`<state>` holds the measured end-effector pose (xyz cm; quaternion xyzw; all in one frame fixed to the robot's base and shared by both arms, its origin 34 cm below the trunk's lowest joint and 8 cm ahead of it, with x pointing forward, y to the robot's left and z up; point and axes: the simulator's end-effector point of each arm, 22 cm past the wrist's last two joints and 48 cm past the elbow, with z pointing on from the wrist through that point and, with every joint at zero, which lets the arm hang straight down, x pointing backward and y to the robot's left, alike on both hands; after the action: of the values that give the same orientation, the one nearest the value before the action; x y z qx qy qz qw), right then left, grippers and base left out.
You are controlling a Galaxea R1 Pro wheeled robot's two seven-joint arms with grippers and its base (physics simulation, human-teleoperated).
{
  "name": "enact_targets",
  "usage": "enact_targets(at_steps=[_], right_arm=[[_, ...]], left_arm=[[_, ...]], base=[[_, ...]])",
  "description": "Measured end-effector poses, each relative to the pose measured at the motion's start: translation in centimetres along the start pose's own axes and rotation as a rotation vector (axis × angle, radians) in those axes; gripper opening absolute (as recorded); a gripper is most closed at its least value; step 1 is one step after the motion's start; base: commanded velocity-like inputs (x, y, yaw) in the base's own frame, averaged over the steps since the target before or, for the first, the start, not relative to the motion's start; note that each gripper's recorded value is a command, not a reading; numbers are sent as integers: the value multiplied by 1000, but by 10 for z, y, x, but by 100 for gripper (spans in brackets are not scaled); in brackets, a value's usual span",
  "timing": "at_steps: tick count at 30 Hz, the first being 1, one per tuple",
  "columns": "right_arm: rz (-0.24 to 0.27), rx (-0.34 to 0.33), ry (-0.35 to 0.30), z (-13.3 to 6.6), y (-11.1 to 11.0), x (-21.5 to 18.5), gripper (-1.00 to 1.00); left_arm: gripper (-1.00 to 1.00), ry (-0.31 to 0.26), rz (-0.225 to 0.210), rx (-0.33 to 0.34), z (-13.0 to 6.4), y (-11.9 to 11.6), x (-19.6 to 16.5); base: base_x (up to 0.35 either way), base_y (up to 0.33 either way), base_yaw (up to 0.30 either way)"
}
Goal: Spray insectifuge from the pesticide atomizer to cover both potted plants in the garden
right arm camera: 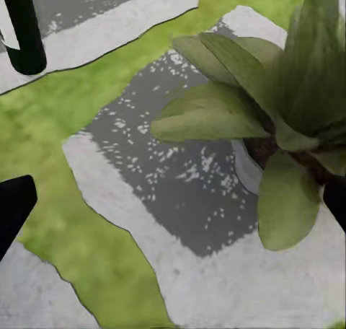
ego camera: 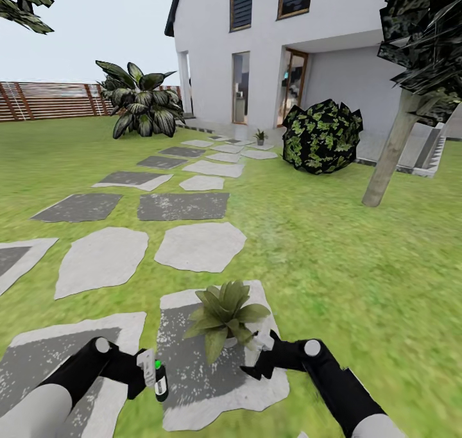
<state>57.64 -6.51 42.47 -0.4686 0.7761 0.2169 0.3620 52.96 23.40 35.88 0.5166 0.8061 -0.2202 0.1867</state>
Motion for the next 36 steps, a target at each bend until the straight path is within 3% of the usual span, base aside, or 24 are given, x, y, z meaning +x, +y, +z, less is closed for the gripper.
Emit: enact_targets(at_steps=[3,4,5,7,8,9,11,12,14,15,16,17,18,19,23,29,36], right_arm=[[215,224,-32,-33,-70,41,100],[317,326,-85,-55,-97,64,100],[387,408,-125,-77,-118,83,100],[439,490,-155,-103,-136,109,100],[480,596,-168,-136,-154,147,100],[482,646,-164,-149,-161,160,100],[484,744,-148,-164,-167,182,100],[486,849,-127,-178,-169,203,100],[492,957,-103,-191,-166,225,100],[499,981,-94,-193,-162,233,100],[562,985,-39,-183,-126,267,100],[576,979,-26,-181,-118,275,100],[578,978,-25,-181,-117,275,100],[580,977,-24,-180,-116,276,100],[580,976,-24,-179,-116,275,100],[582,974,-21,-176,-114,275,100],[578,1018,-23,-187,-122,275,100]], left_arm=[[-100,-72,-76,-64,-7,16,-8],[-100,-116,-127,-133,-14,34,-11],[-100,-135,-152,-166,-17,42,-13],[-100,-149,-187,-194,-21,49,-12],[-100,-139,-275,-216,-25,56,-5],[-100,-134,-304,-222,-26,57,-2],[-100,-122,-347,-234,-29,61,1],[-100,-116,-367,-242,-30,64,2],[-100,-95,-408,-264,-31,69,6],[-100,-82,-429,-273,-32,71,9],[-100,75,-645,-340,-50,92,25],[-100,121,-766,-362,-80,116,3],[-100,130,-769,-365,-84,120,-2],[-100,177,-759,-357,-79,111,9],[-100,209,-743,-357,-80,108,13],[-100,206,-748,-358,-81,109,14],[-100,193,-748,-354,-81,110,11]], base=[[0,0,0],[0,0,0],[0,0,0],[0,0,0],[0,0,0],[0,0,0],[0,0,0],[0,0,0],[0,0,0],[0,0,0],[0,0,0],[0,0,0],[0,0,0],[0,0,0],[0,0,0],[0,0,0],[0,0,0]])
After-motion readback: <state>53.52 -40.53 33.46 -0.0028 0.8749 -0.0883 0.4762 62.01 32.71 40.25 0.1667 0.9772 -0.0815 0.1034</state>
